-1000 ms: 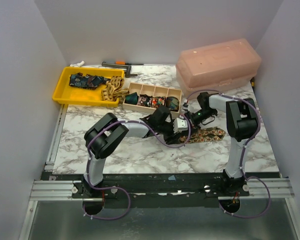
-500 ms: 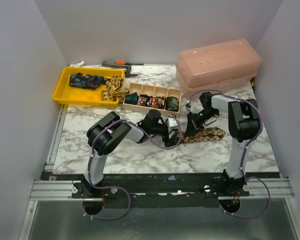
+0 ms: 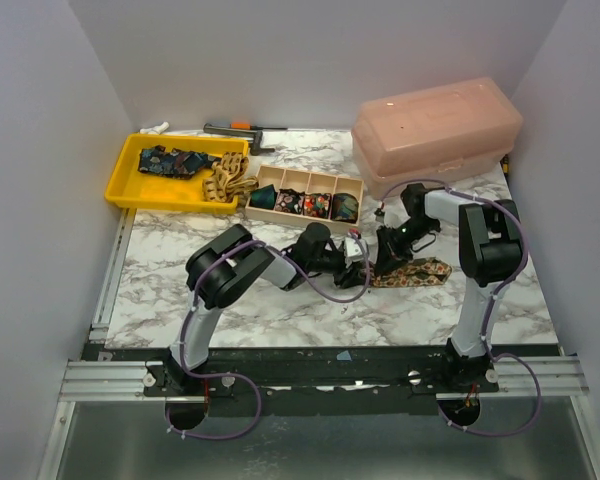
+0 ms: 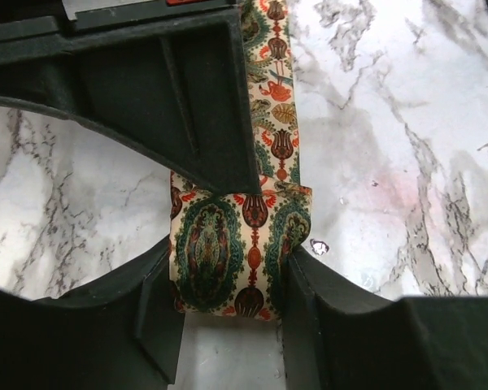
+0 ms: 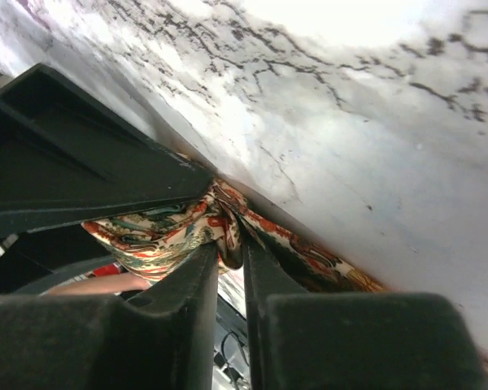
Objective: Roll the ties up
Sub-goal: Roll the tie at the center of the board.
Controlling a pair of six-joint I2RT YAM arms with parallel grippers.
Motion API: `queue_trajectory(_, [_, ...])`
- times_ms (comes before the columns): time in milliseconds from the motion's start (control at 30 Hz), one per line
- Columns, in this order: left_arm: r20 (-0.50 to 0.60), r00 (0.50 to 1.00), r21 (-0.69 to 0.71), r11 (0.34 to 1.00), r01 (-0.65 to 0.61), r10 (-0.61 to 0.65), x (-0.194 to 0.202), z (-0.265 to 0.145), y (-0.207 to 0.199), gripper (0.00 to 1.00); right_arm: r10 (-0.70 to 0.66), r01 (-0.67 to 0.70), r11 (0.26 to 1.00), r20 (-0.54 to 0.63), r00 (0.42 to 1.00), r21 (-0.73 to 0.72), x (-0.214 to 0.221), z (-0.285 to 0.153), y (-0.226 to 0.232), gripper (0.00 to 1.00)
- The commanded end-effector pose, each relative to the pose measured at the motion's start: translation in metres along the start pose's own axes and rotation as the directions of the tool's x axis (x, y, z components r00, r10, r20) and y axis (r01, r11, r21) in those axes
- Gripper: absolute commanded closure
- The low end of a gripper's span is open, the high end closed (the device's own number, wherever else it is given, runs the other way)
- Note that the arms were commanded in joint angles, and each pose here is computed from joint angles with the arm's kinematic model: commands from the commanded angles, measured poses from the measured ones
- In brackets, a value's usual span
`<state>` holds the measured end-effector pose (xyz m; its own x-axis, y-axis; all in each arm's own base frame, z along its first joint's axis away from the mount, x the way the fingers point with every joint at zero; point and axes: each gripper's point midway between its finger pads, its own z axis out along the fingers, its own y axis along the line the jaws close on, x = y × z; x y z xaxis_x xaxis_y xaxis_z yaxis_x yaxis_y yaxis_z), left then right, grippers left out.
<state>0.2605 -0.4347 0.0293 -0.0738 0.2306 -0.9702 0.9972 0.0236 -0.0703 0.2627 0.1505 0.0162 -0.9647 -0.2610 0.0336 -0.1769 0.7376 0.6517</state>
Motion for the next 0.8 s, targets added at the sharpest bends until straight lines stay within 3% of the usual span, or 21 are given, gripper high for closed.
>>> queue_trajectory(0, [-0.283,0.959,-0.077,0.997,0.006,-0.027,0.058,-0.029,-0.004,0.83,-0.087,0.075,0.983,0.063,0.994,0.166,-0.026,-0.014,-0.030,0.72])
queue_trajectory(67, [-0.354,0.935,-0.073,0.997,0.003,-0.028,0.070,-0.040,-0.009,0.85,-0.079,0.067,0.992,0.105,0.991,0.109,-0.032,-0.032,-0.014,0.60])
queue_trajectory(233, [-0.428,0.901,-0.073,0.996,0.041,-0.069,0.078,-0.051,-0.015,0.87,-0.052,0.066,0.992,0.126,0.991,-0.110,-0.025,-0.047,0.034,0.46])
queue_trajectory(500, [-0.466,0.878,-0.103,0.993,0.065,-0.106,0.072,-0.044,-0.007,0.87,-0.004,0.015,0.974,0.052,0.999,-0.225,-0.008,-0.026,0.048,0.44])
queue_trajectory(667, [-0.477,0.870,-0.110,0.991,0.078,-0.122,0.073,-0.042,-0.007,0.85,-0.037,0.038,0.986,0.005,0.999,-0.162,-0.002,-0.010,0.040,0.57])
queue_trajectory(767, [-0.468,0.877,-0.092,0.993,0.078,-0.112,0.070,-0.041,-0.010,0.83,-0.035,0.036,0.997,0.012,0.999,-0.061,-0.009,-0.007,0.020,0.89])
